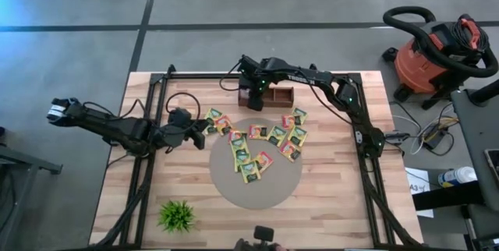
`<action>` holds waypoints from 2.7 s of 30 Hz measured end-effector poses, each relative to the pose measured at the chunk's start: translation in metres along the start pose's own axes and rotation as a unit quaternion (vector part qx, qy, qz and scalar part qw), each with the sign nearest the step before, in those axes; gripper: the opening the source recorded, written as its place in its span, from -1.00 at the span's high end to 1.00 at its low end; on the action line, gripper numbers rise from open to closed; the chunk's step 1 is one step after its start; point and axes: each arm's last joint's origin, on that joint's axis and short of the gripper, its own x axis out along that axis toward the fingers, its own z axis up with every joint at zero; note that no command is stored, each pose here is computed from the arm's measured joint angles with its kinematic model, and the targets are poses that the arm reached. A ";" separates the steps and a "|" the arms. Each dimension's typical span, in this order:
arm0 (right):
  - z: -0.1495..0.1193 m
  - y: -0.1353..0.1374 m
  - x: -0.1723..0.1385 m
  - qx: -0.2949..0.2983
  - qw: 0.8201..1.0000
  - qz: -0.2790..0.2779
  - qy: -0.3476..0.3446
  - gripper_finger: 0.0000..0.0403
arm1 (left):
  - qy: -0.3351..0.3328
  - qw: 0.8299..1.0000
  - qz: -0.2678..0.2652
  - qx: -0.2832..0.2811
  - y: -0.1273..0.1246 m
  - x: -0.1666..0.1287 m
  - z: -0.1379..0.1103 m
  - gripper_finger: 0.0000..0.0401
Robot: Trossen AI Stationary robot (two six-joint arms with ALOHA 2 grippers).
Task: Pick & Place Tea
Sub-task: Put the white tea bag into the left section of the wooden organizer, then put the orange tea bag into the middle section of the wooden organizer
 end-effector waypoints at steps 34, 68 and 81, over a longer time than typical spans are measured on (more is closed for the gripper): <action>-0.080 0.033 -0.102 0.078 0.984 0.024 -0.158 0.42 | -0.013 0.999 -0.031 -0.039 -0.019 0.016 -0.004 0.61; -0.223 0.025 -0.030 0.406 0.912 0.042 0.033 0.24 | 0.067 0.984 -0.161 -0.029 -0.057 0.076 -0.006 0.61; -0.221 0.022 -0.017 0.386 0.921 0.051 0.034 0.24 | 0.085 0.973 -0.137 0.165 -0.089 0.196 0.021 0.61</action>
